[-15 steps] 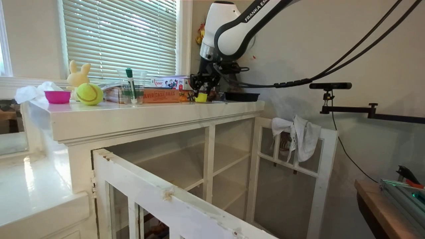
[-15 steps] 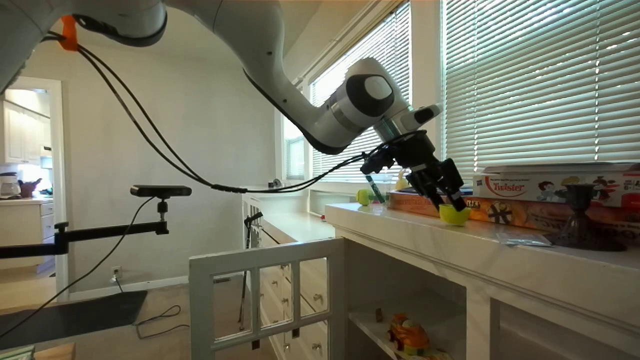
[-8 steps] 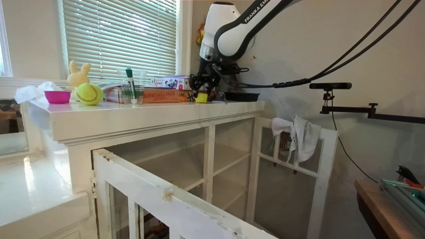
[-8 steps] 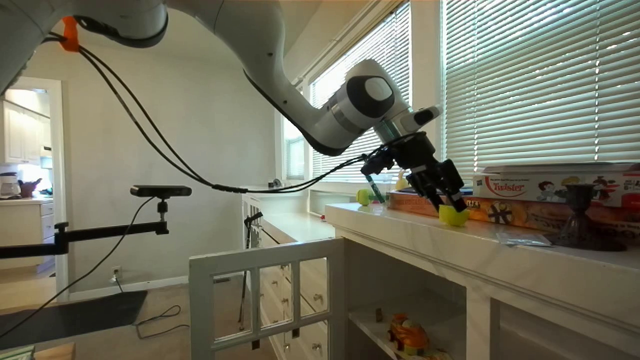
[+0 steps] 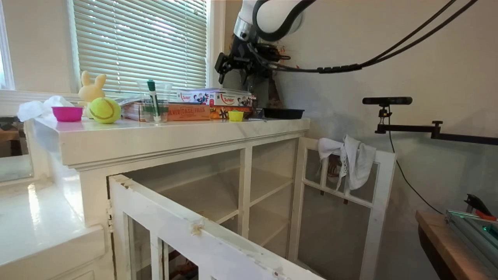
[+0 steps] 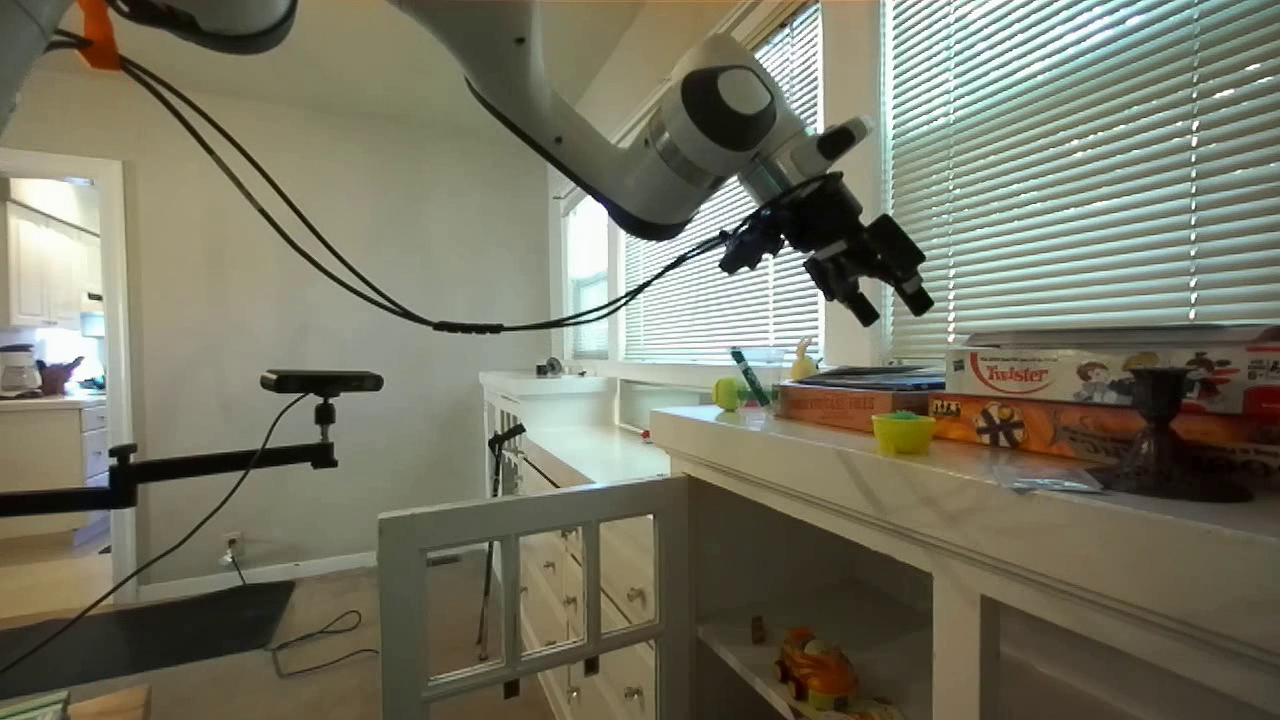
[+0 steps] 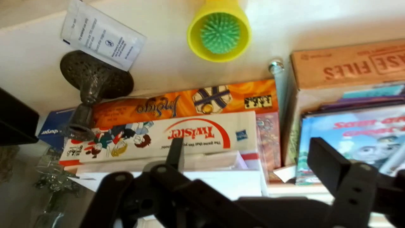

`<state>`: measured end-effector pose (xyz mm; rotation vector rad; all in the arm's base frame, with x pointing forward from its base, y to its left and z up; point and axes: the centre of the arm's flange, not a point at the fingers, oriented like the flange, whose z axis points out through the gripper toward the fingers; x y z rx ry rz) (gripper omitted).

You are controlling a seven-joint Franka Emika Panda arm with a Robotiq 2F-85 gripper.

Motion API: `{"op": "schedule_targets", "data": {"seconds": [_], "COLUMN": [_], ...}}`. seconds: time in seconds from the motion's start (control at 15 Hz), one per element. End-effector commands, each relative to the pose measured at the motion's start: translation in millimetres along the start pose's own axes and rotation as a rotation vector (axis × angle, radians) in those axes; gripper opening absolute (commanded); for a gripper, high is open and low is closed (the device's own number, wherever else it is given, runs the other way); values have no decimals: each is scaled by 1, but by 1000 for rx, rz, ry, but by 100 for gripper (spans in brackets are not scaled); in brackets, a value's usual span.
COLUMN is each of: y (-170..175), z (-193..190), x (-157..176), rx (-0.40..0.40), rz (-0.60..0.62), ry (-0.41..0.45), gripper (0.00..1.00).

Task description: Place the yellow vessel on top of the cabinet.

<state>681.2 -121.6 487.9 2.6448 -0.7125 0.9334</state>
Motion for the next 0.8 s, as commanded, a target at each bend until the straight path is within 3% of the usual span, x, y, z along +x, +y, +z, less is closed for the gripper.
{"op": "schedule_targets", "data": {"seconds": [0.0, 0.33, 0.73], "y": [-15, -58, -74], "z": [-55, -97, -101], "x": [12, -5, -3], "rx": [96, 241, 235], "rz": [-12, -45, -54], "ry": [-5, -19, 19], "gripper": [100, 100, 100]}}
